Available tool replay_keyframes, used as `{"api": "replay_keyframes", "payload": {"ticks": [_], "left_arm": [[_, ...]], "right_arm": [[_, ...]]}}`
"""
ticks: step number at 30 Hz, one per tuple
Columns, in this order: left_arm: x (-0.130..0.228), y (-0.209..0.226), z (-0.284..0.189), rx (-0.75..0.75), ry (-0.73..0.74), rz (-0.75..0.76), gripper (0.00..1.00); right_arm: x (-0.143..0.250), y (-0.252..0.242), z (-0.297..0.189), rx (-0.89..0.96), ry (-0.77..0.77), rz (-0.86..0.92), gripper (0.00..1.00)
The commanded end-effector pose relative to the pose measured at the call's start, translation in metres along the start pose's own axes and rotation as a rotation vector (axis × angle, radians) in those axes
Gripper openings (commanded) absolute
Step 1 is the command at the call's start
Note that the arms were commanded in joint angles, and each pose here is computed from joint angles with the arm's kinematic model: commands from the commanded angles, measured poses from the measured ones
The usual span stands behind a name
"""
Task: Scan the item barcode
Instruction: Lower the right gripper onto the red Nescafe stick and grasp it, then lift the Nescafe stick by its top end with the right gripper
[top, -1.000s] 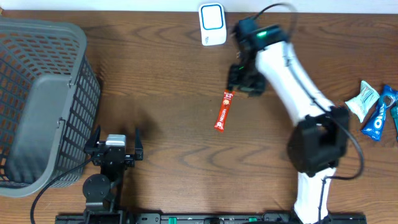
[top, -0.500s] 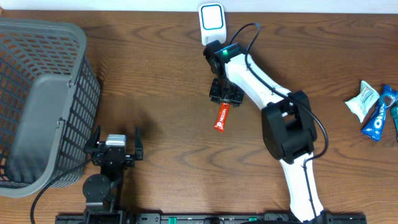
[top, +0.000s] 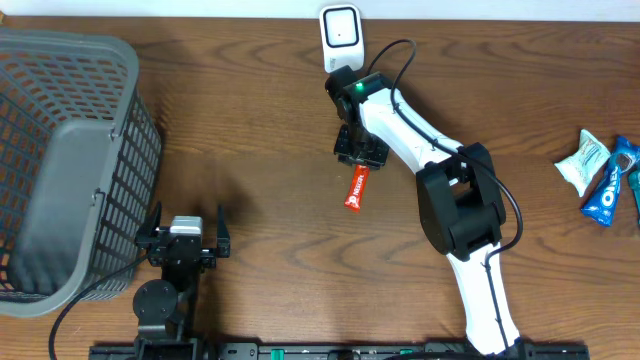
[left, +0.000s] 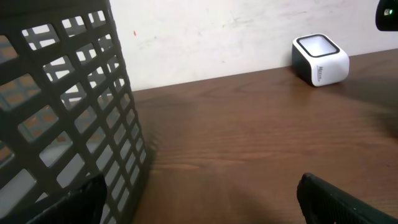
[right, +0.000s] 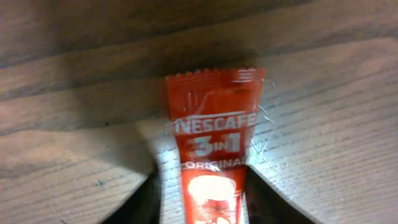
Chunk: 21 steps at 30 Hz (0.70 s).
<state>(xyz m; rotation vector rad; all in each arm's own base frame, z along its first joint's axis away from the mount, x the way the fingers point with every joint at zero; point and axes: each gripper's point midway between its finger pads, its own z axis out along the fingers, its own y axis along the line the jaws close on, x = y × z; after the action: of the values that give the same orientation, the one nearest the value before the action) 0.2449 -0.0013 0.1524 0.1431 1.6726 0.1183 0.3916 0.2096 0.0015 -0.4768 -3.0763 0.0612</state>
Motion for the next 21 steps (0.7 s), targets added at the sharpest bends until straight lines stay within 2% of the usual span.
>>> {"api": "replay_keyframes", "payload": {"ticks": [1,3,4,7,10,17,18,21], "left_arm": [[0.015,-0.001,0.001,0.003,0.046,-0.013,0.98],[0.015,-0.001,0.001,0.003,0.047,-0.013,0.98],[0.015,-0.001,0.001,0.003,0.046,-0.013,0.98],[0.015,-0.001,0.001,0.003,0.046,-0.013,0.98],[0.015,-0.001,0.001,0.003,0.046,-0.013,0.98],[0.015,-0.001,0.001,0.003,0.046,-0.013,0.98],[0.015,-0.001,0.001,0.003,0.046,-0.013,0.98],[0.015,-0.001,0.001,0.003,0.046,-0.013,0.98]], "right_arm": [[0.005,0.002,0.002,0.009,0.004,0.002,0.22],[0.005,0.002,0.002,0.01,0.005,0.001,0.04],[0.006,0.002,0.002,0.01,0.005,0.0,0.01],[0.015,0.002,0.001,0.004,0.05,0.0,0.02],[0.04,0.001,-0.003,-0.01,0.18,0.054,0.02],[0.119,-0.018,-0.056,-0.054,0.763,0.314,0.02],[0.122,-0.023,-0.062,-0.042,0.803,0.343,0.02],[0.12,-0.015,-0.07,-0.184,0.855,0.243,0.02]]}}
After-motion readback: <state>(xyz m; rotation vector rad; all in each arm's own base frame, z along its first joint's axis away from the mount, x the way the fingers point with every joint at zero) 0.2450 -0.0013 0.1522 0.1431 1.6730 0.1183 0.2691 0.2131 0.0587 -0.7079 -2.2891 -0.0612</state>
